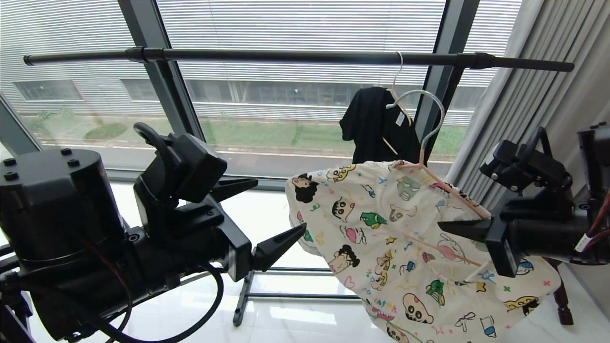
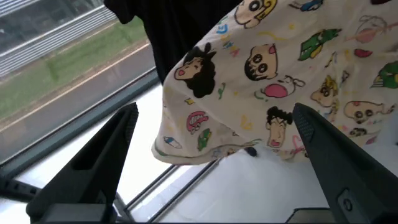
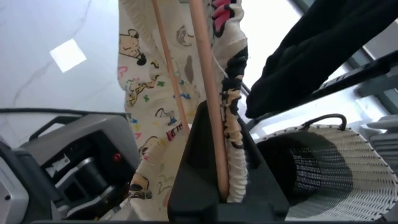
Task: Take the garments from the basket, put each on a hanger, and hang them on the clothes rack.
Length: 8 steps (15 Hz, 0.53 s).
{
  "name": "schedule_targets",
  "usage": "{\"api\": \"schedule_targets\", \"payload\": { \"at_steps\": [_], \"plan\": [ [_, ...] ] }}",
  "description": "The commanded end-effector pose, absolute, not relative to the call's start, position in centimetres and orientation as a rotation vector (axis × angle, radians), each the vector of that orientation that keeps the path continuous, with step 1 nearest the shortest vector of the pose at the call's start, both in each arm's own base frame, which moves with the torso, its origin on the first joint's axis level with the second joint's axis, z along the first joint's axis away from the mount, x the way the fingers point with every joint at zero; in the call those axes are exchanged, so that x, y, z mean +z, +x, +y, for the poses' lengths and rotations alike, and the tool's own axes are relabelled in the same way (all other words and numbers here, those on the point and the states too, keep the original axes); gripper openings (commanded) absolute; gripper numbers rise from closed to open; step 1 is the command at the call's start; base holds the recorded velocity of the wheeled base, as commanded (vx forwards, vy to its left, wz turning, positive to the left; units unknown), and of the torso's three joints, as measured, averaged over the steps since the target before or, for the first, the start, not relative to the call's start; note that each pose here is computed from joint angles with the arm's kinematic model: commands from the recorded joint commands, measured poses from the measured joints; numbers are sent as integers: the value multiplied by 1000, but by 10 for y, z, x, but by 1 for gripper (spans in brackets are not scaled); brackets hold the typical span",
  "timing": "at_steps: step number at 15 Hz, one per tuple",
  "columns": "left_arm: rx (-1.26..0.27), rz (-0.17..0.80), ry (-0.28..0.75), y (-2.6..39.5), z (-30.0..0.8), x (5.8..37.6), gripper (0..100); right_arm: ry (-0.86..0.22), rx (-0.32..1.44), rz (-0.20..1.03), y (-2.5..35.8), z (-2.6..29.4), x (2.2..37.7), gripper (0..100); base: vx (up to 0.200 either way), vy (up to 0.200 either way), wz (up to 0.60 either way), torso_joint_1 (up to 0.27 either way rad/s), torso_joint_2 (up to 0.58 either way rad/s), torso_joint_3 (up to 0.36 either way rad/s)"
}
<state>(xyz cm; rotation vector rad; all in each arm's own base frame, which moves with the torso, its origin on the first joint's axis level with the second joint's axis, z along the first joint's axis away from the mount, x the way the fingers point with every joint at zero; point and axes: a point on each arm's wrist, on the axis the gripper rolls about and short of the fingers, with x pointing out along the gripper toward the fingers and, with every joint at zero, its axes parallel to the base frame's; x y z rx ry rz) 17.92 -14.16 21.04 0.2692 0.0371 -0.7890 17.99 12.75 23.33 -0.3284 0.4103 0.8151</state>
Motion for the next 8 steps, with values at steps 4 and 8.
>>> {"api": "schedule_targets", "payload": {
  "at_steps": [4, 8],
  "plan": [
    [-759, 78, 247, 183, -215, 206, 100, -318, 791, 386, 190, 169, 224, 0, 0, 0, 0, 0, 0, 0],
    [-652, 107, 258, 200, -241, 194, 100, -308, 786, 374, 191, 174, 227, 0, 0, 0, 0, 0, 0, 0]
  ]
}}
